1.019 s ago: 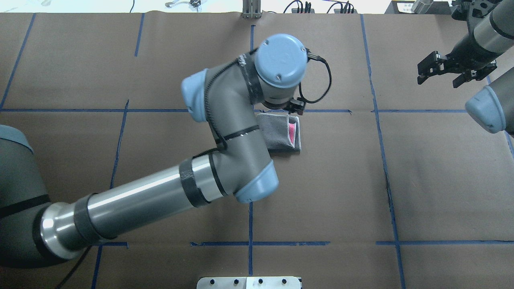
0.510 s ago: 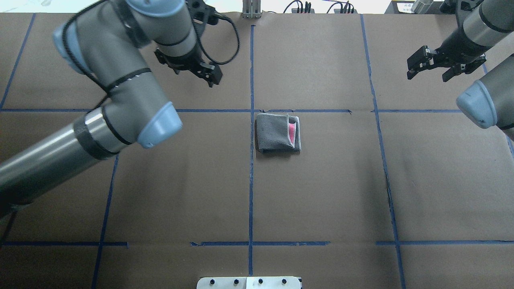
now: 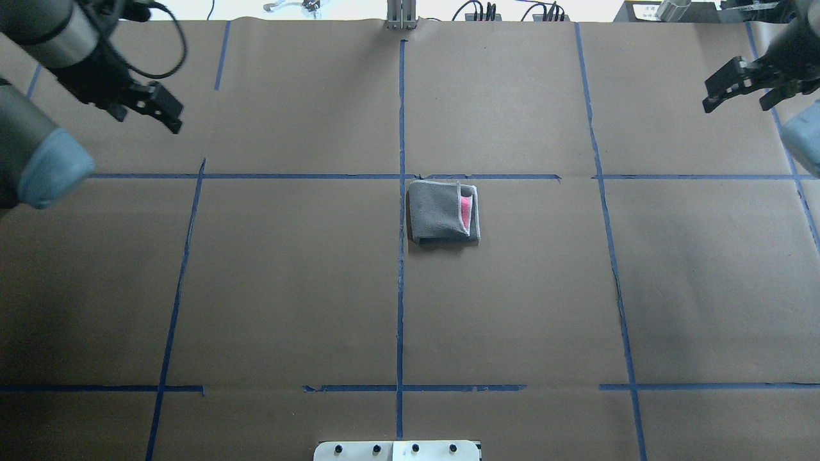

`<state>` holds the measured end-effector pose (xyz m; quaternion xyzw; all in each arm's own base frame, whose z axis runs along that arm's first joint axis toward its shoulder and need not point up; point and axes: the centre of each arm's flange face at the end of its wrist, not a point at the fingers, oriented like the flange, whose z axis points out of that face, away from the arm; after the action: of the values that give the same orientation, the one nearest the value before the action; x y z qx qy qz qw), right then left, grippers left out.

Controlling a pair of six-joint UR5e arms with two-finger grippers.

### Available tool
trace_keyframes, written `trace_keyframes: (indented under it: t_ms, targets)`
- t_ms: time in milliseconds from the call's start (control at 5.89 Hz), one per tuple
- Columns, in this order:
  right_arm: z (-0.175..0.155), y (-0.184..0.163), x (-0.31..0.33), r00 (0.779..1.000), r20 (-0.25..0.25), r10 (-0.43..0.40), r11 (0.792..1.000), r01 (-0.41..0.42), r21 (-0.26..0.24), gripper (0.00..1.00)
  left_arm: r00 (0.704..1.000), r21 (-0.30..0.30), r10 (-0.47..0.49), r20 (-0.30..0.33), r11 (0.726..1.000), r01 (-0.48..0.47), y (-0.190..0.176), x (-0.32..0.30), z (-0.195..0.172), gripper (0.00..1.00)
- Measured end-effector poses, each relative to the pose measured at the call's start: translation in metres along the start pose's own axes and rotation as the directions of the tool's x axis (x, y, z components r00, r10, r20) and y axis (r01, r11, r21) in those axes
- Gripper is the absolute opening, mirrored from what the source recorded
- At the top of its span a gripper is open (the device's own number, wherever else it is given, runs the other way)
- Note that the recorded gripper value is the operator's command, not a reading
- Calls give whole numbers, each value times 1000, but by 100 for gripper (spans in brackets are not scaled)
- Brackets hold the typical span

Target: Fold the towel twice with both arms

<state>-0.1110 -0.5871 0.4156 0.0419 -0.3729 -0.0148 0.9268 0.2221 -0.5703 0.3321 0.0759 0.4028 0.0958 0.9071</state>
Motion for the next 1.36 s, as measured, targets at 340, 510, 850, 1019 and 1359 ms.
trace_keyframes:
  t_ms: [340, 510, 850, 1019, 1359]
  targets:
    - [-17, 17, 79, 1000, -12, -26, 999, 26, -41, 100, 1000, -23, -17, 1, 1000, 17, 50, -110, -17, 100]
    - [-15, 29, 116, 999, -15, -39, 998, 38, -57, 100, 1000, -37, 6, 23, 999, -5, 65, -168, -19, 100]
    - [-5, 44, 160, 999, -21, -33, 996, 31, -81, 100, 998, -84, 33, 51, 996, -29, 85, -293, -13, 100]
    - [-3, 45, 165, 999, -24, -29, 996, 27, -85, 100, 998, -113, 28, 51, 993, -22, 98, -348, -4, 100]
    - [-2, 45, 167, 999, -28, -20, 996, 17, -85, 100, 999, -147, -2, 45, 989, 9, 129, -409, 8, 100]
